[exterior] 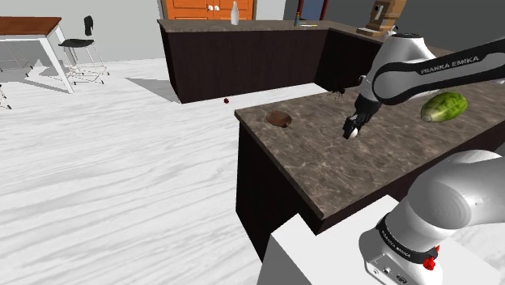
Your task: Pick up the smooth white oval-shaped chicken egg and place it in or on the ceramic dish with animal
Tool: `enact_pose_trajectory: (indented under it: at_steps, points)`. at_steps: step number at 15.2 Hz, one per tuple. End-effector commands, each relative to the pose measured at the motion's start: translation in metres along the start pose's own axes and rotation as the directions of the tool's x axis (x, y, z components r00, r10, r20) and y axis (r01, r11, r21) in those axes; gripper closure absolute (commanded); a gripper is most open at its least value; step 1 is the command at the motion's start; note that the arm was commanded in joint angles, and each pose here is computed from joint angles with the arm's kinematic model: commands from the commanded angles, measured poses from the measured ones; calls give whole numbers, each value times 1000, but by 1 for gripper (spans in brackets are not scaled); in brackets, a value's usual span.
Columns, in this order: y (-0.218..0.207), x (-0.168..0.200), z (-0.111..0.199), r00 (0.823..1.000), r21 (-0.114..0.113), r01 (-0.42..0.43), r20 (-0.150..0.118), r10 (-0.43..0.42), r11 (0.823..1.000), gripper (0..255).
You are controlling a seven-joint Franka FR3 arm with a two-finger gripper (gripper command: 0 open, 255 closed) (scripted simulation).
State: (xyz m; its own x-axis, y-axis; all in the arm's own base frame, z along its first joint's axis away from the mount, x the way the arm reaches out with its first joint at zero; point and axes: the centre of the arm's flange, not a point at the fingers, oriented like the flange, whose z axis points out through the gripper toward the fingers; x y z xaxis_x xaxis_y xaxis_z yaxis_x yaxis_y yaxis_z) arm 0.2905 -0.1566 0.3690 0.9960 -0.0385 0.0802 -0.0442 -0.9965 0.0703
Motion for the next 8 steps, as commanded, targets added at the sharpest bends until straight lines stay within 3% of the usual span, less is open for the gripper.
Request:
enact_pose_trajectory:
  at_steps: [1, 8]
  points:
    - [1, 0, -9, 1000, 0, 0, 1, 0, 1000, 255]
    - [3, 3, -46, 1000, 0, 0, 1, 0, 1000, 255]
